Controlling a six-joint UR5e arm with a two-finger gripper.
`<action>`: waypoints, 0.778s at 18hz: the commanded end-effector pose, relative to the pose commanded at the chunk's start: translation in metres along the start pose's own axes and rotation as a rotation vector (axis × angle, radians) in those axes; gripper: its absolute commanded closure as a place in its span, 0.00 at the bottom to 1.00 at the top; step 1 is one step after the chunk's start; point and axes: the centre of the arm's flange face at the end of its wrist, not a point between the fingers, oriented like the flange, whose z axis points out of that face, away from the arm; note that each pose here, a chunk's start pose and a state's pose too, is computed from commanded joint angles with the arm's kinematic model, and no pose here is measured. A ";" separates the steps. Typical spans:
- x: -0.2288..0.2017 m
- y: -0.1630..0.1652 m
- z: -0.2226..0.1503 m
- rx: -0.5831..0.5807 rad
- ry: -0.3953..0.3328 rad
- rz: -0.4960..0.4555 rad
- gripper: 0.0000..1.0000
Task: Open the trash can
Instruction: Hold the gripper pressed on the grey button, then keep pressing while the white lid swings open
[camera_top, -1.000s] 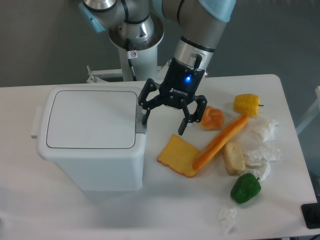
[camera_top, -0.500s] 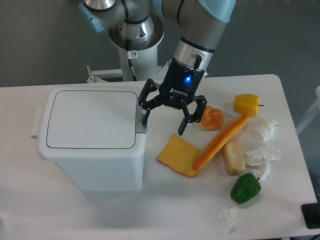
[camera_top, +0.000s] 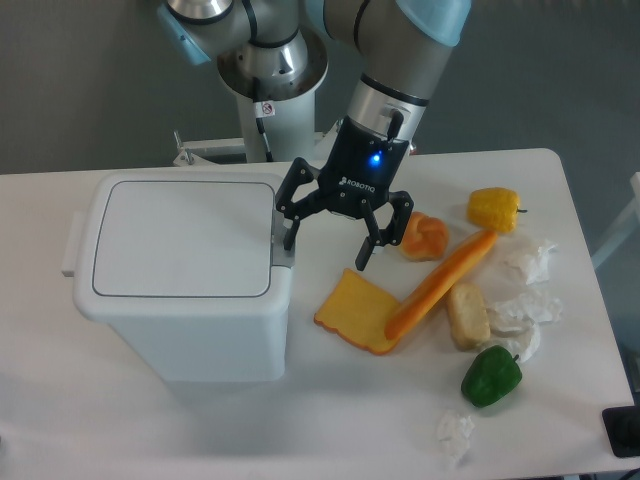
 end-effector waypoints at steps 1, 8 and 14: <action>0.000 0.000 0.000 0.000 0.000 -0.002 0.00; 0.000 0.001 0.002 -0.001 0.008 -0.013 0.00; 0.000 0.002 0.004 -0.003 0.013 -0.016 0.00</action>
